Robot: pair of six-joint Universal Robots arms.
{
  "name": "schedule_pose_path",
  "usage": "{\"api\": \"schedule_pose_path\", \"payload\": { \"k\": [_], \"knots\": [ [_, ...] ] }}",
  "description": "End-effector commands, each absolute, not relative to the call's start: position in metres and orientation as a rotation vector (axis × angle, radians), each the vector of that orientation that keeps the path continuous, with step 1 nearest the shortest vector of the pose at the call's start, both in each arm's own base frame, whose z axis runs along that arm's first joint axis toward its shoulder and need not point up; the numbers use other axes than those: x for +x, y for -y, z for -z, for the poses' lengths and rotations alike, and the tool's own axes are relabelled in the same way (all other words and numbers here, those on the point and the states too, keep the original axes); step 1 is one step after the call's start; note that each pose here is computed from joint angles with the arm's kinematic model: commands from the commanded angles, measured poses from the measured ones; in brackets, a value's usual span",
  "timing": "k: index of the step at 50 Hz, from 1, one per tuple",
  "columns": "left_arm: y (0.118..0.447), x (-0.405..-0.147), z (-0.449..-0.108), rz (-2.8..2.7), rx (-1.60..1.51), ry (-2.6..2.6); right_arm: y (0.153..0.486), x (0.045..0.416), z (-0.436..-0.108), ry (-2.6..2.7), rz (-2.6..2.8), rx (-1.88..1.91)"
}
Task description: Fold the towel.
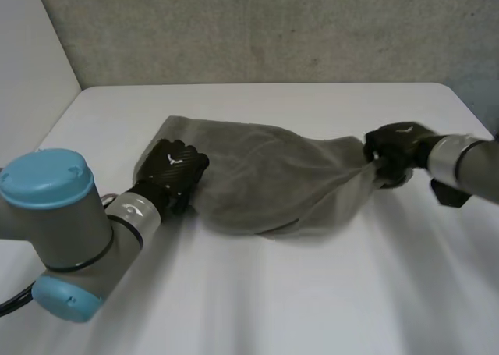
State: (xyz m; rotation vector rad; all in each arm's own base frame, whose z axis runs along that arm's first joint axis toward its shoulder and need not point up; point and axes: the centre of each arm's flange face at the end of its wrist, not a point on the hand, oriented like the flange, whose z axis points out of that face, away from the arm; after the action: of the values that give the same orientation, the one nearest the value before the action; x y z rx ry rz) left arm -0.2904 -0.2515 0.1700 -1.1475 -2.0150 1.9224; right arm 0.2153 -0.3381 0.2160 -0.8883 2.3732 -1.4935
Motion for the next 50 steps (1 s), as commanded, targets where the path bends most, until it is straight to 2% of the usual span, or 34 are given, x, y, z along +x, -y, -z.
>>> {"api": "schedule_pose_path", "payload": {
  "k": [1, 4, 12, 21, 23, 29, 31, 32, 36, 40, 42, 50],
  "knots": [
    [0.216, -0.306, -0.169, -1.849, -1.187, 1.956, 0.369, 0.176, -0.208, -2.474, 1.482, -0.811],
    [0.212, -0.309, -0.167, -1.846, -1.202, 1.944, 0.379, 0.169, -0.201, -2.515, 1.495, -0.846],
    [0.218, -0.308, -0.154, -1.836, -1.194, 2.011, 0.38, 0.17, -0.181, -2.566, 1.445, -0.901],
    [0.219, -0.306, -0.158, -1.871, -1.175, 2.036, 0.381, 0.174, -0.188, -2.526, 1.627, -0.911],
    [0.218, -0.305, -0.164, -1.887, -1.168, 2.026, 0.371, 0.183, -0.209, -2.44, 1.767, -0.942],
    [0.219, -0.301, -0.177, -1.933, -1.143, 2.002, 0.348, 0.188, -0.229, -2.345, 1.887, -0.961],
    [0.22, -0.298, -0.18, -1.943, -1.134, 2.011, 0.326, 0.192, -0.242, -2.25, 1.954, -0.993],
    [0.22, -0.298, -0.18, -1.943, -1.134, 2.011, 0.326, 0.192, -0.242, -2.249, 1.954, -0.993],
    [0.217, -0.289, -0.18, -1.937, -1.124, 2.039, 0.29, 0.2, -0.252, -2.141, 1.982, -1.064],
    [0.213, -0.283, -0.181, -1.936, -1.118, 2.052, 0.271, 0.199, -0.248, -2.156, 1.948, -1.111],
    [0.208, -0.28, -0.183, -1.936, -1.118, 2.052, 0.255, 0.196, -0.237, -2.223, 1.846, -1.169],
    [0.197, -0.275, -0.173, -1.884, -1.142, 2.082, 0.229, 0.194, -0.205, -2.35, 1.578, -1.256]
  ]
}}
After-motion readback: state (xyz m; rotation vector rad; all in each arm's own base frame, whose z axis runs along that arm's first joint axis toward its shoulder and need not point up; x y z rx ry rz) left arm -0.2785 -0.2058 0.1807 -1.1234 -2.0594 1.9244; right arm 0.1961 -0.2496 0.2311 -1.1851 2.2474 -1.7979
